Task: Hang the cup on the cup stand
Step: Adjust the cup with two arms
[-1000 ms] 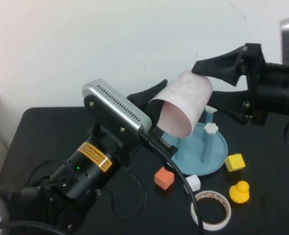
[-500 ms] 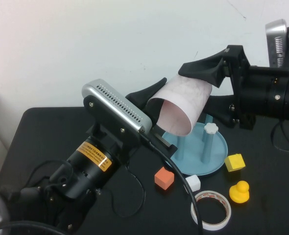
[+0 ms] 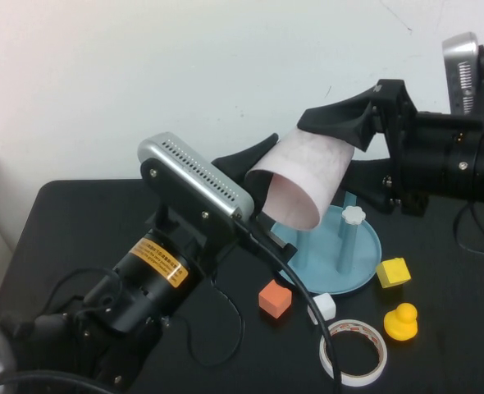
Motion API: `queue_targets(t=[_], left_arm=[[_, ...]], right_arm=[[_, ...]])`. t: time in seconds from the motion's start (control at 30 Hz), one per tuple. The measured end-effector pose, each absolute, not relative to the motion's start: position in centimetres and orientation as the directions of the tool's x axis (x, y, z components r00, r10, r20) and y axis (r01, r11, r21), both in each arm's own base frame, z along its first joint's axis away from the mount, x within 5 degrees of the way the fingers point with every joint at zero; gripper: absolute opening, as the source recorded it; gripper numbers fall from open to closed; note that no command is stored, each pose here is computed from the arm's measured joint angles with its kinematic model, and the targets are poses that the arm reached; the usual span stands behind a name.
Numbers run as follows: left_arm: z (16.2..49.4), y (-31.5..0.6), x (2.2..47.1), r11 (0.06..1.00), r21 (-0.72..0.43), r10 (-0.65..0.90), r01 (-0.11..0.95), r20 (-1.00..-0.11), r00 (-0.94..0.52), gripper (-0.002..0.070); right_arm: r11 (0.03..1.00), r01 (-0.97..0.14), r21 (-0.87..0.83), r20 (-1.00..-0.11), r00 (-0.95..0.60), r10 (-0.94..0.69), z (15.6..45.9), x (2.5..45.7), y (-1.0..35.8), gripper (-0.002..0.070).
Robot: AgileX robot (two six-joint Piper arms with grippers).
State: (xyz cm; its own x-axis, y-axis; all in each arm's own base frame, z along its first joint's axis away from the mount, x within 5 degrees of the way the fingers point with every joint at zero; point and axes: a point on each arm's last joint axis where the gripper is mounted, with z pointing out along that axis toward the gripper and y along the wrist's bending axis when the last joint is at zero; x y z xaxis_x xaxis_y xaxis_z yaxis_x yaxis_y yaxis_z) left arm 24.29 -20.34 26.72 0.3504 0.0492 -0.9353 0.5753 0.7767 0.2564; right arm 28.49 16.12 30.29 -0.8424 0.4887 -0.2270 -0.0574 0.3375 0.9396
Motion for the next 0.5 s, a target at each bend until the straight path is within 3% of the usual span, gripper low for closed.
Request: queue_targets(t=[0.1,0.3,0.5], left_arm=[[26.4,-20.3,24.4,0.778,0.243,0.062,0.58,-0.948,0.314,0.0106],[27.1,-20.0,24.0,0.776,0.217,0.052,0.592,-0.958,0.283,0.035],[28.6,-19.4,23.0,0.766,0.184,0.021,0.616,-0.965,0.262,0.0417]], right_arm=[[0.353,-0.097,0.93,-0.265,-0.844,0.467,30.3,28.4,16.2,0.0574],[0.442,-0.175,0.88,-0.39,-0.797,0.461,30.3,28.9,16.0,0.0574],[0.508,-0.313,0.803,-0.552,-0.712,0.434,32.4,29.8,16.0,0.0574]])
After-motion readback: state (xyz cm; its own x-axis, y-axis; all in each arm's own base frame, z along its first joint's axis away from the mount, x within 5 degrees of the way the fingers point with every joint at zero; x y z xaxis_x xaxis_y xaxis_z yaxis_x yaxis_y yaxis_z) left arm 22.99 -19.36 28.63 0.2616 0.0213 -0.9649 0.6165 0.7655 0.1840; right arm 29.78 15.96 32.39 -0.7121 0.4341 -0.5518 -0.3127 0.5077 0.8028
